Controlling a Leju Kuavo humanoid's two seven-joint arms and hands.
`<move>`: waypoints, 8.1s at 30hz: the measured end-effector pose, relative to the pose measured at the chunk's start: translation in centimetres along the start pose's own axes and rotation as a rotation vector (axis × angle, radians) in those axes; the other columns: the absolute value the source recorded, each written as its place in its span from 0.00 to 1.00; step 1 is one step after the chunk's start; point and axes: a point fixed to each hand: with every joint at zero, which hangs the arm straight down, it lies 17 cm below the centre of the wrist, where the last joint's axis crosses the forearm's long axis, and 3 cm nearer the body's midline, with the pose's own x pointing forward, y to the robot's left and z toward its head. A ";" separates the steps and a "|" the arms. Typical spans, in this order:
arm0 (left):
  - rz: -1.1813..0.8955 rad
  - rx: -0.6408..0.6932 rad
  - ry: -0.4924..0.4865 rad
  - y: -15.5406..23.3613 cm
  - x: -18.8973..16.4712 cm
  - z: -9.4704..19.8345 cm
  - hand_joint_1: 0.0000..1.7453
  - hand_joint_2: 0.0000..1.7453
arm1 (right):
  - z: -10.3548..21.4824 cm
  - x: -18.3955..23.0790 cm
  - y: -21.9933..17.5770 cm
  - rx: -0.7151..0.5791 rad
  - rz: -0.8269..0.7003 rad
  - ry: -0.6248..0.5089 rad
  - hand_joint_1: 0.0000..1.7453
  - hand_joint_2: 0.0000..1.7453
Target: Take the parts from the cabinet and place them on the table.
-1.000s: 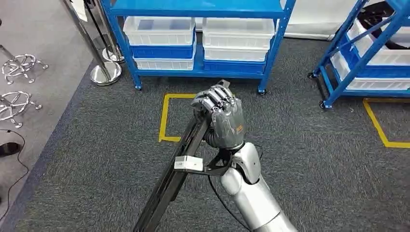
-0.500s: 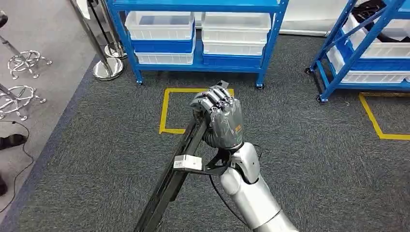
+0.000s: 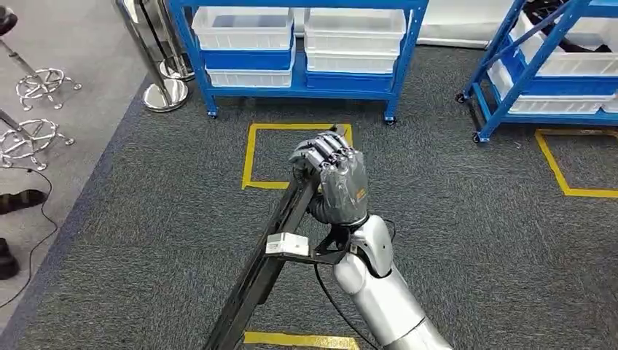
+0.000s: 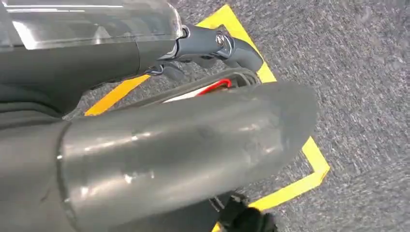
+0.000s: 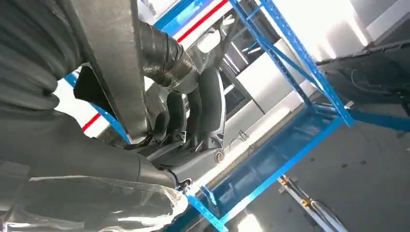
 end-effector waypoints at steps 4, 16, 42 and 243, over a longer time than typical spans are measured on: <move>0.001 0.006 -0.010 0.1 0.0 0.0 0.00 0.00 | 0.0 -0.8 0.2 -0.011 -0.076 0.069 1.00 1.00; 0.008 0.018 -0.005 0.0 -0.5 0.2 0.00 0.00 | 0.4 -1.2 0.8 -0.002 -0.164 0.118 1.00 1.00; 0.027 -0.002 -0.046 -0.1 0.1 0.4 0.00 0.00 | 0.8 -0.9 1.4 0.066 -0.208 0.072 1.00 1.00; 0.042 0.018 -0.118 2.8 0.2 0.7 0.00 0.00 | 0.1 -4.4 -8.4 -0.108 -0.025 0.025 1.00 1.00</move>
